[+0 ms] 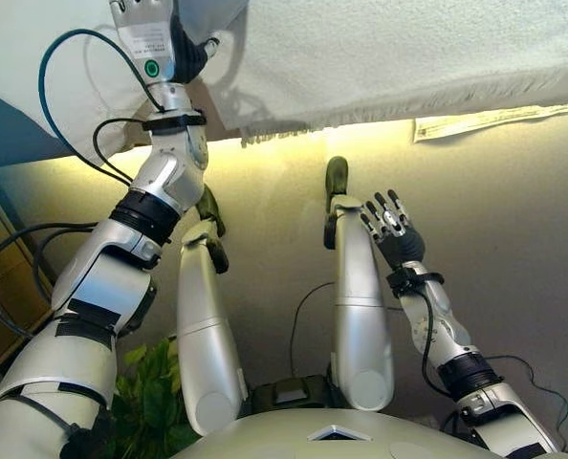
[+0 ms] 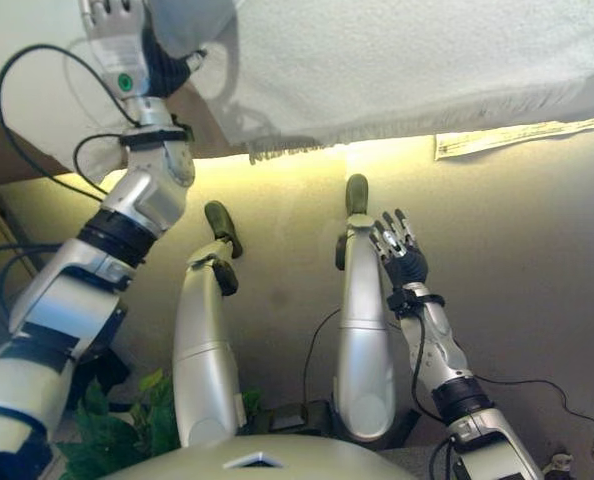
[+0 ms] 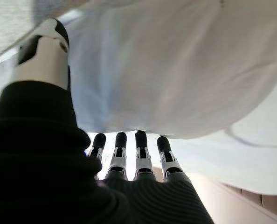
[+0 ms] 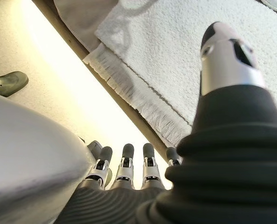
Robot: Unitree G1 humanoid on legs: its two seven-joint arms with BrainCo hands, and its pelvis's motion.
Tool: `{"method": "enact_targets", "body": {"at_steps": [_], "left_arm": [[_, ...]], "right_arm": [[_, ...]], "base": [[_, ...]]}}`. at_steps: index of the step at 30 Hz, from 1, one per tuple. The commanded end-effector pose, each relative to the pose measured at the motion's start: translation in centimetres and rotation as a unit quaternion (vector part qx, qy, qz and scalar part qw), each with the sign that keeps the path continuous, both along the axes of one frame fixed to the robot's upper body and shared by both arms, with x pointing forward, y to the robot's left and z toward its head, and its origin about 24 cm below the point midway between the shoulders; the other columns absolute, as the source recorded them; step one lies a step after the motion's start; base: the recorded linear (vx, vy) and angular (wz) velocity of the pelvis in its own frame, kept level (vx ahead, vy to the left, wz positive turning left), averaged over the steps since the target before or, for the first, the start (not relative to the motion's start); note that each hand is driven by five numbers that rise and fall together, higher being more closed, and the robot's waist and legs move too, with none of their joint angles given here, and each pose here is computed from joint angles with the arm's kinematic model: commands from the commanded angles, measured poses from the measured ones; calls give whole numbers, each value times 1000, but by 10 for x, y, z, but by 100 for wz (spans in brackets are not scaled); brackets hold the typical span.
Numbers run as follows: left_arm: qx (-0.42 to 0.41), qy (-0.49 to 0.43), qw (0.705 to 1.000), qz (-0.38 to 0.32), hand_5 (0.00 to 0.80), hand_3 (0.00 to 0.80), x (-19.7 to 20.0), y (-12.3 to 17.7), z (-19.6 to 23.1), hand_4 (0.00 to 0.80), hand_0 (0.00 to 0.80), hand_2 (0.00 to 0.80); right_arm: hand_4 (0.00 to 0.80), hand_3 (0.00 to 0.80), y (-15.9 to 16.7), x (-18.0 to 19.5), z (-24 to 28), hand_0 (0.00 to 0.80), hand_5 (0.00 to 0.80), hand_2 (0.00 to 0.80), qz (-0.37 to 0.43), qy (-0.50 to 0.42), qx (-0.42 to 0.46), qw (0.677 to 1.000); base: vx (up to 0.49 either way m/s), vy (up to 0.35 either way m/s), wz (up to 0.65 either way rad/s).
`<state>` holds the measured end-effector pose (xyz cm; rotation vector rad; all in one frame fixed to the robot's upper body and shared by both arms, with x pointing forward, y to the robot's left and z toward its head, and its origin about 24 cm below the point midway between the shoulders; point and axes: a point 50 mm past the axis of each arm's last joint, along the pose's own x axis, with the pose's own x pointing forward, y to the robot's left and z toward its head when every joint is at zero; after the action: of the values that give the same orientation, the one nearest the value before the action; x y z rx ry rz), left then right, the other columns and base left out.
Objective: Make the bed neatly
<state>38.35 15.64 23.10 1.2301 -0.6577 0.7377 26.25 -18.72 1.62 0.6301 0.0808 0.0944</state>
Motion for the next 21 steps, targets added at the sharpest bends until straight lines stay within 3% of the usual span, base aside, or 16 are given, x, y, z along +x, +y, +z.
{"method": "enact_targets", "body": {"at_steps": [1,2,3,21], "left_arm": [[-11,5,999,34,552,552,5,18,21,552,552,552],[-11,8,999,34,750,750,5,18,21,750,750,750],[-16,13,999,35,800,800,6,18,19,800,800,800],[-24,12,1000,10,800,800,6,19,24,800,800,800]], "right_arm": [[0,0,-8,-13,10,0,0,0,-3,-36,1,999],[0,0,-8,-13,11,0,0,0,-4,-37,1,999],[0,0,-8,-13,12,0,0,0,-4,-40,1,999],[0,0,0,-21,9,0,0,0,1,-46,3,999]], "base": [[0,0,0],[-11,9,3],[-10,10,4],[-1,3,2]]}}
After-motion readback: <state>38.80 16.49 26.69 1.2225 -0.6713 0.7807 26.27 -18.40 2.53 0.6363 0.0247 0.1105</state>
